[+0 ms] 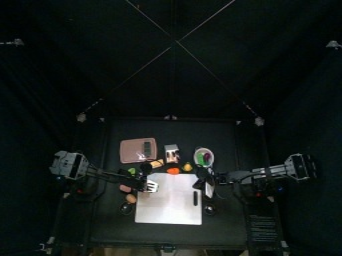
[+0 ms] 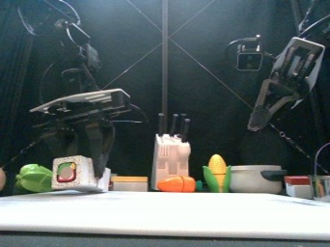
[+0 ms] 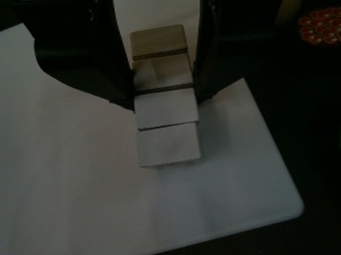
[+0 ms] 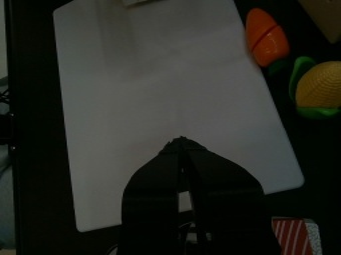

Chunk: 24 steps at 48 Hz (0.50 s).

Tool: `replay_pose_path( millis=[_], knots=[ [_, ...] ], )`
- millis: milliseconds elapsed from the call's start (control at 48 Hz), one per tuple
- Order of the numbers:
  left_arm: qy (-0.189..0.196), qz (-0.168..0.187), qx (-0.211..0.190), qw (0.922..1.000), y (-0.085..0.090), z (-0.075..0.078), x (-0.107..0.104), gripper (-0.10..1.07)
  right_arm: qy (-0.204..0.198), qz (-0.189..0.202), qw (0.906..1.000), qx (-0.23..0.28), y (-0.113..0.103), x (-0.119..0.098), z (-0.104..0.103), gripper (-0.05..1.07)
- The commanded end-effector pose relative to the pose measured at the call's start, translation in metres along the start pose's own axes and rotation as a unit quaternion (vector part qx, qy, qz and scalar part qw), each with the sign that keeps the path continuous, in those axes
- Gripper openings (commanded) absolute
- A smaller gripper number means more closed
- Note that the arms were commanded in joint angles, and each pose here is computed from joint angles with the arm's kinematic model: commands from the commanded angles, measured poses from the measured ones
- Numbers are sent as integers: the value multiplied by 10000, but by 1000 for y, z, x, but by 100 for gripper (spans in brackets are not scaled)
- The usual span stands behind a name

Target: Place white sushi roll in top left of board

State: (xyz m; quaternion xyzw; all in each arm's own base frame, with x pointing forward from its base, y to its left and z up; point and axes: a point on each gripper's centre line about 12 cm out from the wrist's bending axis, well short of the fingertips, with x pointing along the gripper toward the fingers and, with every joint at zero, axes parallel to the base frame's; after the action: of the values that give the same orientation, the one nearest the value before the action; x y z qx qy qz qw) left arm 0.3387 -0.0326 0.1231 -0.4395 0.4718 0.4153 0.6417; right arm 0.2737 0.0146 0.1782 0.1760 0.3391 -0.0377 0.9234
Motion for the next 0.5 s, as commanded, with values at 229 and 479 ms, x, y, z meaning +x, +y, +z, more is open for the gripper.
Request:
replay_pose_path(
  millis=[229,479],
  knots=[
    [-232,-69,368,9990,-10,1,-10,79,-145,50,9999,3,3,-2,9,1],
    [-234,-178,385,9988,-13,0,-12,91,-110,34,9999,-12,3,-1,8,1]
  ],
)
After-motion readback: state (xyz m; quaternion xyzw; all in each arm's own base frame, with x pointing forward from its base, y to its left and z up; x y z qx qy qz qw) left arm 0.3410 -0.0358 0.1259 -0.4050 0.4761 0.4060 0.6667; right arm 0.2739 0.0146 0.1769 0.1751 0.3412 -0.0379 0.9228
